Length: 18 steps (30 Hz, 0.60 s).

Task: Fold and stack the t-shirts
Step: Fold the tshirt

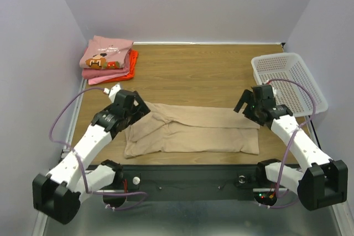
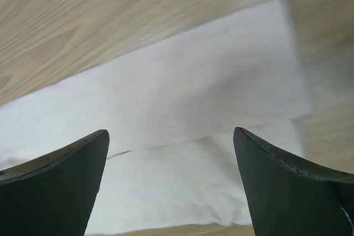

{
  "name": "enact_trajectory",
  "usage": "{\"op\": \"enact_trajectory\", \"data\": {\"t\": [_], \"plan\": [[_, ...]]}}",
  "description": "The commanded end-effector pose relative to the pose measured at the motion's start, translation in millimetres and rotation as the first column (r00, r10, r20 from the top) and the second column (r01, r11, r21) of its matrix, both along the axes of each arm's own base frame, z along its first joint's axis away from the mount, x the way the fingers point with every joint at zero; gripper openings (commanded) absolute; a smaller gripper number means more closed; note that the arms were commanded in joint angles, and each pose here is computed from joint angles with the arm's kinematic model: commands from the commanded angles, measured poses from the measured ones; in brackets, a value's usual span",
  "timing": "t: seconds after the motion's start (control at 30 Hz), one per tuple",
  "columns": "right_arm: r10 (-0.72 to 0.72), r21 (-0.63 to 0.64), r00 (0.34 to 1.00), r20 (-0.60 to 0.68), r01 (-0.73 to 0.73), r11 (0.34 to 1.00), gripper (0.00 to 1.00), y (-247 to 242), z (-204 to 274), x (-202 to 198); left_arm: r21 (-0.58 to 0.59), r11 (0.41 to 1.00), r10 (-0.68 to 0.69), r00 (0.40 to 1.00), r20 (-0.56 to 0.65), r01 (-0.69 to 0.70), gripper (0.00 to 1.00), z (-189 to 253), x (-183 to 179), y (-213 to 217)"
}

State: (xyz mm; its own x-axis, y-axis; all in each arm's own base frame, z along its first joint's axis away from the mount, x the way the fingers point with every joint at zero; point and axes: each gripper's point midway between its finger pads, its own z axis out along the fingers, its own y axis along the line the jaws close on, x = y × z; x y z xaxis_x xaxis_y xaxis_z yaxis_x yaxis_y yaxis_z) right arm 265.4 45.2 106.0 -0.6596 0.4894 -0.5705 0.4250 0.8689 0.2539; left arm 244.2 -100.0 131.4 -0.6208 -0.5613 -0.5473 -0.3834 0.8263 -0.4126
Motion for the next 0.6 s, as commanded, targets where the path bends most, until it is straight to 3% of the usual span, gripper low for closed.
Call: {"op": "enact_trajectory", "data": {"t": [0.0,0.2,0.33,0.5,0.57], "plan": [[0.262,0.222,0.957,0.125,-0.284,0.933,1.00,66,14,23,-0.016,0.984,-0.176,0.979,0.100,0.179,0.98,19,40,-47],[0.255,0.224,0.966,0.049,-0.259,0.940,1.00,65,-14,27,0.055,0.961,-0.275,0.960,0.057,0.272,0.98,-8,89,-79],[0.245,0.222,0.969,0.012,-0.241,0.945,1.00,63,-25,22,0.062,0.957,-0.280,0.959,-0.046,0.283,0.98,-41,85,-81],[0.237,0.222,0.972,-0.004,-0.230,0.948,1.00,62,-30,21,0.108,0.975,-0.180,0.976,-0.123,0.194,0.86,-63,74,-62],[0.230,0.216,0.973,-0.014,-0.222,0.951,1.00,60,-33,21,0.103,0.974,-0.186,0.974,-0.133,0.200,0.74,-66,71,-64]]}}
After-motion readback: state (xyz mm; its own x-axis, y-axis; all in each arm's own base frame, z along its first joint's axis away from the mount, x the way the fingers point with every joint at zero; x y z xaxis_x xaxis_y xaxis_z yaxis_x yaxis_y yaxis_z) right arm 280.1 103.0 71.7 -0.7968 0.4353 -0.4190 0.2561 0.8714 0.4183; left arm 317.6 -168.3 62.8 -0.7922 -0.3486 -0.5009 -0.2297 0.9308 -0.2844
